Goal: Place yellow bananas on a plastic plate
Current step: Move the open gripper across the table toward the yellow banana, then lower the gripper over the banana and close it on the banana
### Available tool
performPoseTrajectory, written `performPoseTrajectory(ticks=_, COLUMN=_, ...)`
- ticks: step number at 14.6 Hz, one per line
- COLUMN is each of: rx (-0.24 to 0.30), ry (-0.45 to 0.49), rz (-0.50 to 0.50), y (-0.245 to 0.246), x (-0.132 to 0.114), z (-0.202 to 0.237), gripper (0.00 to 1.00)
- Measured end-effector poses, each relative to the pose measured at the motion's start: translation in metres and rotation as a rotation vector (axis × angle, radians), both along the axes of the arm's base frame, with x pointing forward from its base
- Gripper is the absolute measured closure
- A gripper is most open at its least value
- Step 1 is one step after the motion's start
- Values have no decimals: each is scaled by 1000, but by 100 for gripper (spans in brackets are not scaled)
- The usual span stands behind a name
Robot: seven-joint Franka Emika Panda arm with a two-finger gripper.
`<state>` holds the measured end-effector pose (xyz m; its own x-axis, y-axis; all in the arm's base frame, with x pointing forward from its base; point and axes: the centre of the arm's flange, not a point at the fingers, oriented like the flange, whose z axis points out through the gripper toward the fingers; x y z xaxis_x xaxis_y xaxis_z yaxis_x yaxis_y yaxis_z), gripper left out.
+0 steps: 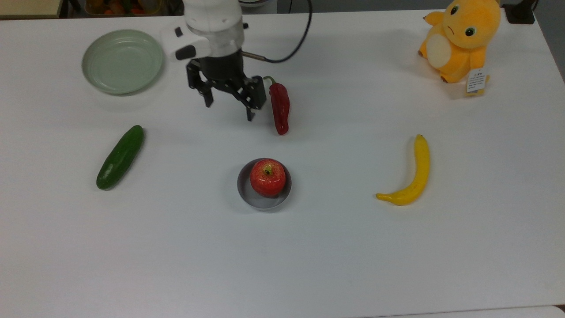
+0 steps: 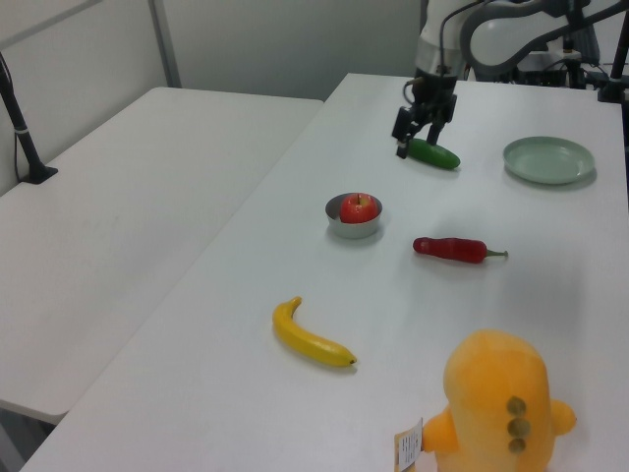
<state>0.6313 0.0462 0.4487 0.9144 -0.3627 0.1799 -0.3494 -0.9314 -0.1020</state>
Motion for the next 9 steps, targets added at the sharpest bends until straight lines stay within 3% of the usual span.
performPoseTrajectory(ticks=4, rx=57, ry=-7, rz=-127, y=64, x=19, z=-4, gripper=0)
performPoseTrajectory(ticks=9, rx=111, ry=26, rz=-220, y=170, x=24, z=-31, gripper=0)
